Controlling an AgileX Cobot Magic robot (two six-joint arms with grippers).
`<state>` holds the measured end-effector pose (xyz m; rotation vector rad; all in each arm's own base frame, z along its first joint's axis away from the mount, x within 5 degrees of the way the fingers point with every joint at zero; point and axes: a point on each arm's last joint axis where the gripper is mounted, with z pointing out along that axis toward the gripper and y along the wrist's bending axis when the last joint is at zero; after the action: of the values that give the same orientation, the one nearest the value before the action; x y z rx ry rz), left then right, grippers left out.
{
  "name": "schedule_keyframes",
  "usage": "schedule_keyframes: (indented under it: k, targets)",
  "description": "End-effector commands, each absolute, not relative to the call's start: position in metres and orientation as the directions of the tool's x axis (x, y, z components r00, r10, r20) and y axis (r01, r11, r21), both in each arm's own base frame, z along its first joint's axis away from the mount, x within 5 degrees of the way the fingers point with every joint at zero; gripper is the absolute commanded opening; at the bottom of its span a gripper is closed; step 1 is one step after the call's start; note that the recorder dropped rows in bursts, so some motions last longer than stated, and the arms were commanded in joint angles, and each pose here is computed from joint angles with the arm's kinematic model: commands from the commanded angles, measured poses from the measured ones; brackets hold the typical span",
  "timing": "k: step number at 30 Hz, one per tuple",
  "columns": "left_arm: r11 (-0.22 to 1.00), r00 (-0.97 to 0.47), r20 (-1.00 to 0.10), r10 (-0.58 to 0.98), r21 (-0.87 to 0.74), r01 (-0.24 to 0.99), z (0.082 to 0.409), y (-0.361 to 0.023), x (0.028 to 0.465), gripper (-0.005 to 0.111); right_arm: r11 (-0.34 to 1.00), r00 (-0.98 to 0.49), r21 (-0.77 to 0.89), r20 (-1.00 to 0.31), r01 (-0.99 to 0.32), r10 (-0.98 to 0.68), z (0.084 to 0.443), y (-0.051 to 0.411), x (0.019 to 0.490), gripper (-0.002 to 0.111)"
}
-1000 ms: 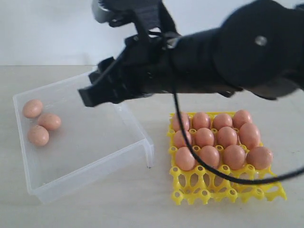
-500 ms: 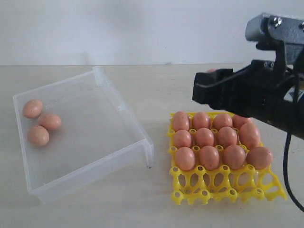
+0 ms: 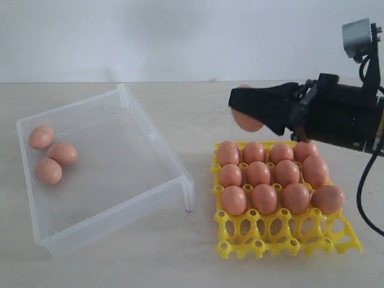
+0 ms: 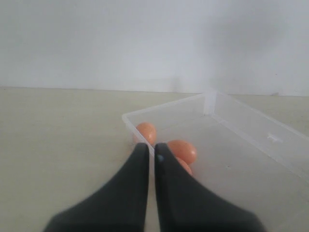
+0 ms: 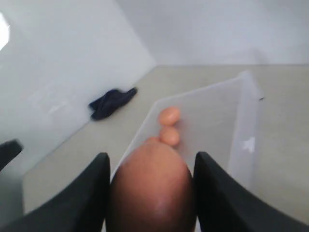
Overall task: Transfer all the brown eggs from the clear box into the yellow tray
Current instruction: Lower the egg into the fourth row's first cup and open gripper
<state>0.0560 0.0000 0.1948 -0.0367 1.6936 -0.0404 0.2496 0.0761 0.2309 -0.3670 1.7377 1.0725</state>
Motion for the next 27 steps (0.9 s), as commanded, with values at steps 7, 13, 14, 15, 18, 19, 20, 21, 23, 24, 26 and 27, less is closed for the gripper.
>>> schedule_keyframes:
  k: [7, 13, 14, 15, 18, 19, 20, 21, 23, 24, 26, 27]
  targets:
    - [0.999, -0.119, -0.992, -0.049, -0.049, -0.003, 0.194, 0.0, 0.056, 0.004, 0.517, -0.468, 0.319, -0.864, -0.794, -0.186, 0.201, 0.078, 0.233, 0.0]
    - [0.999, -0.119, -0.992, -0.049, -0.049, -0.003, 0.194, 0.0, 0.056, 0.004, 0.519, -0.554, 0.397, -0.811, -0.757, -0.188, 0.174, 0.078, 0.241, 0.0]
    - [0.999, -0.119, -0.992, -0.049, -0.049, -0.003, 0.194, 0.0, 0.056, 0.004, 0.512, -0.568, 0.415, -0.802, -0.752, -0.185, 0.17, 0.078, 0.242, 0.0]
    - [0.999, -0.119, -0.992, -0.049, -0.049, -0.003, 0.194, 0.0, 0.056, 0.004, 0.502, -0.585, 0.437, -0.791, -0.747, -0.182, 0.164, 0.079, 0.243, 0.0]
    - [0.999, -0.119, -0.992, -0.049, -0.049, -0.003, 0.194, 0.0, 0.056, 0.004, 0.481, -0.593, 0.455, -0.784, -0.75, -0.183, 0.153, 0.08, 0.245, 0.0]
    - [0.999, -0.119, -0.992, -0.049, -0.049, -0.003, 0.194, 0.0, 0.056, 0.004, 0.473, -0.588, 0.455, -0.788, -0.754, -0.18, 0.15, 0.081, 0.246, 0.0]
    - [0.999, -0.119, -0.992, -0.049, -0.049, -0.003, 0.194, 0.0, 0.056, 0.004, 0.461, -0.582, 0.457, -0.794, -0.76, -0.173, 0.148, 0.082, 0.246, 0.0]
    - [0.999, -0.119, -0.992, -0.049, -0.049, -0.003, 0.194, 0.0, 0.056, 0.004, 0.445, -0.574, 0.459, -0.802, -0.769, -0.164, 0.146, 0.082, 0.247, 0.0]
    - [0.999, -0.119, -0.992, -0.049, -0.049, -0.003, 0.194, 0.0, 0.056, 0.004, 0.406, -0.547, 0.454, -0.823, -0.794, -0.15, 0.143, 0.084, 0.247, 0.0]
    - [0.999, -0.119, -0.992, -0.049, -0.049, -0.003, 0.194, 0.0, 0.056, 0.004, 0.392, -0.526, 0.438, -0.837, -0.809, -0.149, 0.142, 0.085, 0.247, 0.0]
    - [0.999, -0.119, -0.992, -0.049, -0.049, -0.003, 0.194, 0.0, 0.056, 0.004, 0.385, -0.497, 0.41, -0.853, -0.827, -0.159, 0.139, 0.085, 0.248, 0.0]
    - [0.999, -0.119, -0.992, -0.049, -0.049, -0.003, 0.194, 0.0, 0.056, 0.004, 0.387, -0.49, 0.399, -0.855, -0.831, -0.169, 0.137, 0.085, 0.248, 0.0]
